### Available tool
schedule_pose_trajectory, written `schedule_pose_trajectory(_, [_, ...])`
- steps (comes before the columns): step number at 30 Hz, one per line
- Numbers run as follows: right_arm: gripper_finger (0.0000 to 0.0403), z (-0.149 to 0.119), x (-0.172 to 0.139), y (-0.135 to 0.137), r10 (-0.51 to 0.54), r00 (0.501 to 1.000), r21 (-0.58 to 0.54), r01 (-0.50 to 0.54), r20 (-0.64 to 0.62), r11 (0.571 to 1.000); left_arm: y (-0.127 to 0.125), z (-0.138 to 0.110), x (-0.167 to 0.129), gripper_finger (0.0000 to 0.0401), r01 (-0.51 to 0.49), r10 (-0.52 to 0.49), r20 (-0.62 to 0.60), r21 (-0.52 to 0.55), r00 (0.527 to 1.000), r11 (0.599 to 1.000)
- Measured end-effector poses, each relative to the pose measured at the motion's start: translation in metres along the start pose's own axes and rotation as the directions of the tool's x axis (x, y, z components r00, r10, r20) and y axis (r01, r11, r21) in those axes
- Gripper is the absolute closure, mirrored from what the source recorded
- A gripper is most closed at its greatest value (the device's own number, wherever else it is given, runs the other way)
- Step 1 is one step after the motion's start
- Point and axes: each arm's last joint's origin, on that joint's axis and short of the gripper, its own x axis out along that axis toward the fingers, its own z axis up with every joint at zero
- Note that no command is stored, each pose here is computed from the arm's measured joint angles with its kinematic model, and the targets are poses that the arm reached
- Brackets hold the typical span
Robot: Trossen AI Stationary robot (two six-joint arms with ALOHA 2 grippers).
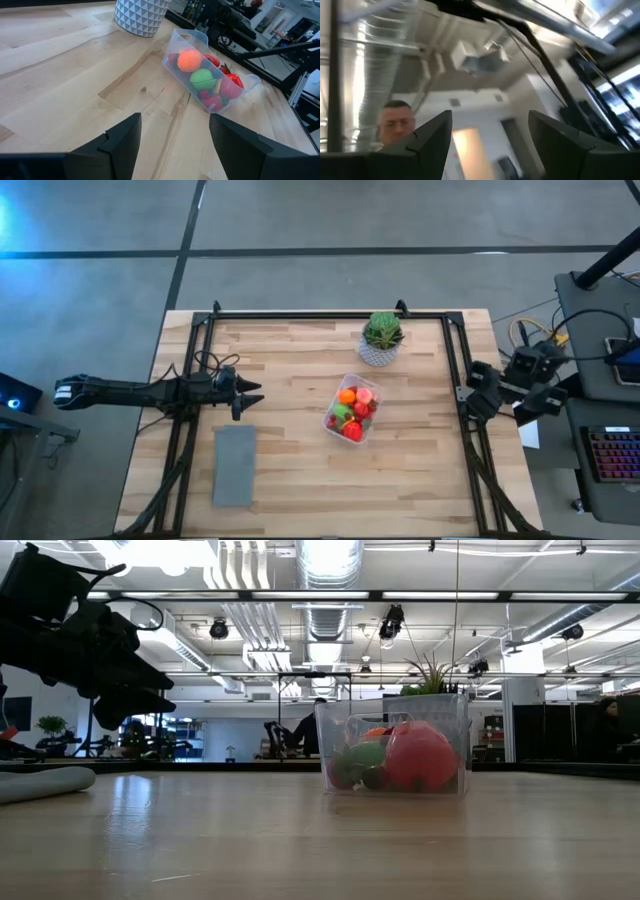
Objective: Pick and placing Produce into tupperware
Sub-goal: Return to Home Position
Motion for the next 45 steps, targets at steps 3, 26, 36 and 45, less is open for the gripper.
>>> schedule_pose_trajectory(3, [0.0150,-0.007,0.000,-0.006,-0.040,0.999,-0.017,0.041,0.025,0.999,0.000,0.000,0.000,0.0180,0.000,0.000,0.000,0.000,1.000,1.000])
schedule_pose_trajectory(26, [0.0154,-0.010,0.043,-0.038,-0.596,0.803,-0.369,0.562,0.028,0.740,0.000,0.000,0.000,0.0180,0.000,0.000,0.000,0.000,1.000,1.000])
schedule_pose_trajectory(36, [0.0151,0.053,0.052,-0.049,-0.791,0.567,-0.515,0.761,0.231,0.395,0.000,0.000,0.000,0.0180,0.000,0.000,0.000,0.000,1.000,1.000])
schedule_pose_trajectory(45, [0.0154,0.060,0.039,-0.055,-0.824,0.555,-0.473,0.761,0.118,0.444,0.000,0.000,0.000,0.0180,0.000,0.000,0.000,0.000,1.000,1.000])
